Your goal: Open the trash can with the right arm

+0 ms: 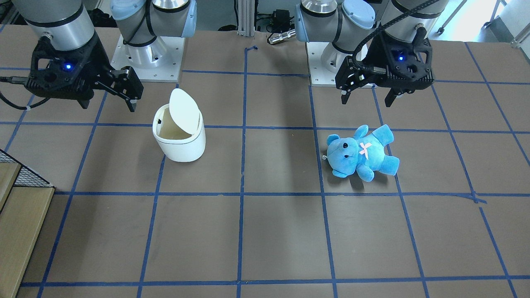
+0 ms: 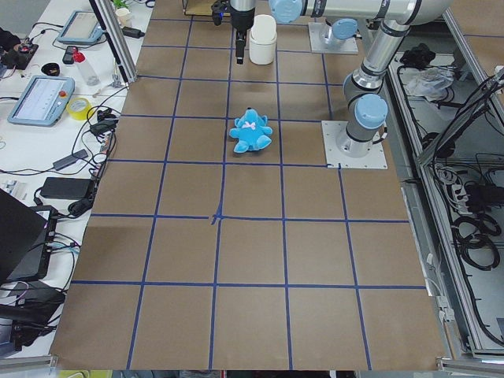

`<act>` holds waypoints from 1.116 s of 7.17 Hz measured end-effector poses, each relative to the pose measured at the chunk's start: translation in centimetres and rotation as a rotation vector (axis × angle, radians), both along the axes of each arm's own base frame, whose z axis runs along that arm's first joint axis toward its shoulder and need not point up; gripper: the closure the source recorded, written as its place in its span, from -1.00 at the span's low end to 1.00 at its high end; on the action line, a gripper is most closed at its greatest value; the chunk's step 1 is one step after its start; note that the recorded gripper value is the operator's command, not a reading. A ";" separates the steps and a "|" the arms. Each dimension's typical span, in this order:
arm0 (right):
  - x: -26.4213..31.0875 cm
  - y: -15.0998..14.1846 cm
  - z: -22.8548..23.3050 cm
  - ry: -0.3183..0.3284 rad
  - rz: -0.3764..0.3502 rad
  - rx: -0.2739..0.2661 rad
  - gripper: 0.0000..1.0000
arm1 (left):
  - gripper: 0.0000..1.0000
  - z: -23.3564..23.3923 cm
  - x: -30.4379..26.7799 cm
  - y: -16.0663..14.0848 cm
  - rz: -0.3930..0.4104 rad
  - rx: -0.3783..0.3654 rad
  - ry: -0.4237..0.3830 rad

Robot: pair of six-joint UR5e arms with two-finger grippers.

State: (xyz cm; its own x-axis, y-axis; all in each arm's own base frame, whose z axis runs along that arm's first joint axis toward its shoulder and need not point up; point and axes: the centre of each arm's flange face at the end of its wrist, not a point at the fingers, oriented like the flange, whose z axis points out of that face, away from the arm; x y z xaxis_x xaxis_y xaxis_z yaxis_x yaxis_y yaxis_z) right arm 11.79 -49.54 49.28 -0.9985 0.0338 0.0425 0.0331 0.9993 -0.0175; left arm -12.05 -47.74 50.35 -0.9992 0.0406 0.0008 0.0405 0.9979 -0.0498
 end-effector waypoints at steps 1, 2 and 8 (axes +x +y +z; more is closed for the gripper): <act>0.0 0.0 0.0 -0.002 0.001 -0.002 -1.00 | -1.00 0.0 0.0 0.0 0.000 0.000 0.000; 0.0 -0.1 0.1 -0.004 0.000 -0.004 -1.00 | -1.00 0.0 0.0 0.0 0.000 0.000 0.000; 0.2 0.0 0.1 -0.013 -0.008 -0.006 -1.00 | -1.00 0.0 0.0 0.0 0.000 0.000 -0.001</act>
State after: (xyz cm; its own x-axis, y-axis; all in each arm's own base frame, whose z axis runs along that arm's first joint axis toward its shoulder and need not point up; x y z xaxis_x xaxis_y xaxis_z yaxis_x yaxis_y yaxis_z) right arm 11.98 -49.58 49.41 -0.9987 0.0420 0.0297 0.0413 0.9989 -0.0232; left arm -12.04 -47.74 50.35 -0.9992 0.0405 0.0001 0.0405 0.9979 -0.0498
